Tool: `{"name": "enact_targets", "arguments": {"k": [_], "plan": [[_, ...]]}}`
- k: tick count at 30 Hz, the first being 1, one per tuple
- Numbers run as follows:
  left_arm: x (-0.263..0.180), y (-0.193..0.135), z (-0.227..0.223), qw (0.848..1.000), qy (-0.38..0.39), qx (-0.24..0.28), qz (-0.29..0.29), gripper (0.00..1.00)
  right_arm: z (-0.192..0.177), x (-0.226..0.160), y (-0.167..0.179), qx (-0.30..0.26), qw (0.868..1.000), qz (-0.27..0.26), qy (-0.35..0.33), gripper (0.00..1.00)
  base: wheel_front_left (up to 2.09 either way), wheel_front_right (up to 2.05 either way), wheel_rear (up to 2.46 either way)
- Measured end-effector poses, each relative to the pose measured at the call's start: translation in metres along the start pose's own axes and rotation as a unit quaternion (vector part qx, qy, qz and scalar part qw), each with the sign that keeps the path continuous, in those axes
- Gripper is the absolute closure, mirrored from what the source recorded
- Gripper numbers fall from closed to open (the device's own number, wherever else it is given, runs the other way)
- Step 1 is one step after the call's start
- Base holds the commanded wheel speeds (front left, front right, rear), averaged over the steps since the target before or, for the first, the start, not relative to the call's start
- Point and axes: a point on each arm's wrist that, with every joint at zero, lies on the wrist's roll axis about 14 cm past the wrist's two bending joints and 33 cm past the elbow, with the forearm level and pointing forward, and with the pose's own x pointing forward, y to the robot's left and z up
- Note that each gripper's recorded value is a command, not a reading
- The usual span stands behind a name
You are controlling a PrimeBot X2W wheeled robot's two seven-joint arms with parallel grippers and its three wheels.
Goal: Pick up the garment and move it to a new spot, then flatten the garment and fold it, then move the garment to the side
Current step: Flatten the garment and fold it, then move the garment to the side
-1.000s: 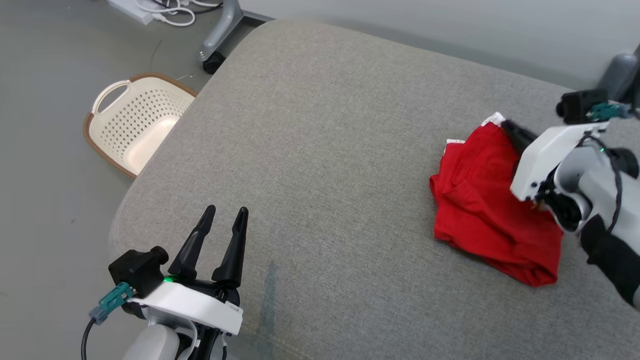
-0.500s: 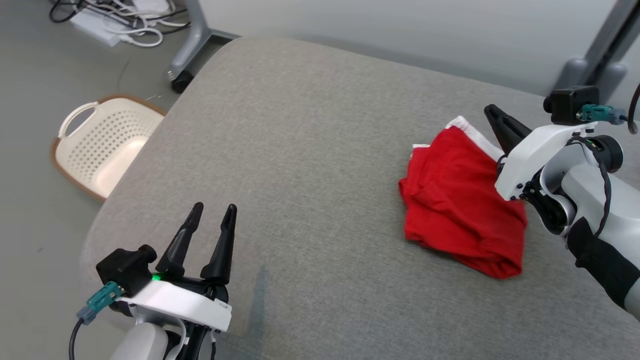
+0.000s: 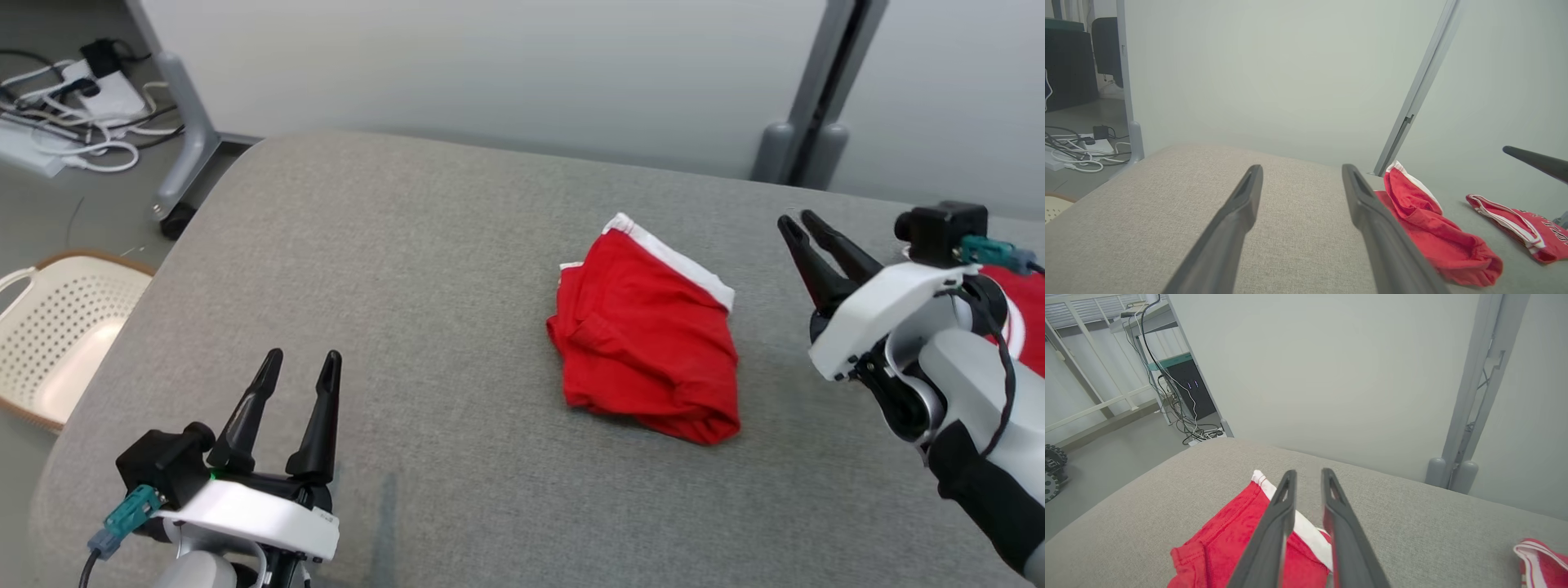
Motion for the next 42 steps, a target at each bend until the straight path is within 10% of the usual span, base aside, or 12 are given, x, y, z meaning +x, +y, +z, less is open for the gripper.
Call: {"name": "enact_targets", "arguments": {"k": [16, 26, 36, 42], "plan": [[-0.002, -0.01, 0.004, 1.0, -0.004, 0.008, -0.017, 0.0, -0.025, -0.042, -0.021, 0.02, 0.998, -0.06, -0.014, 0.0, 0.0, 0.0, 0.0], [-0.009, -0.001, 0.001, 1.0, 0.002, 0.006, 0.002, 0.0, -0.076, -0.023, -0.005, 0.077, 0.988, -0.057, 0.118, 0.0, 0.0, 0.0, 0.0], [-0.017, 0.016, -0.002, 0.999, 0.008, 0.006, 0.033, 0.0, -0.114, -0.012, -0.009, 0.168, 0.952, -0.072, 0.247, 0.0, 0.0, 0.0, 0.0], [-0.024, 0.028, -0.003, 0.999, 0.01, 0.007, 0.052, 0.0, -0.141, -0.013, 0.009, 0.283, 0.904, -0.07, 0.314, 0.0, 0.0, 0.0, 0.0]]}}
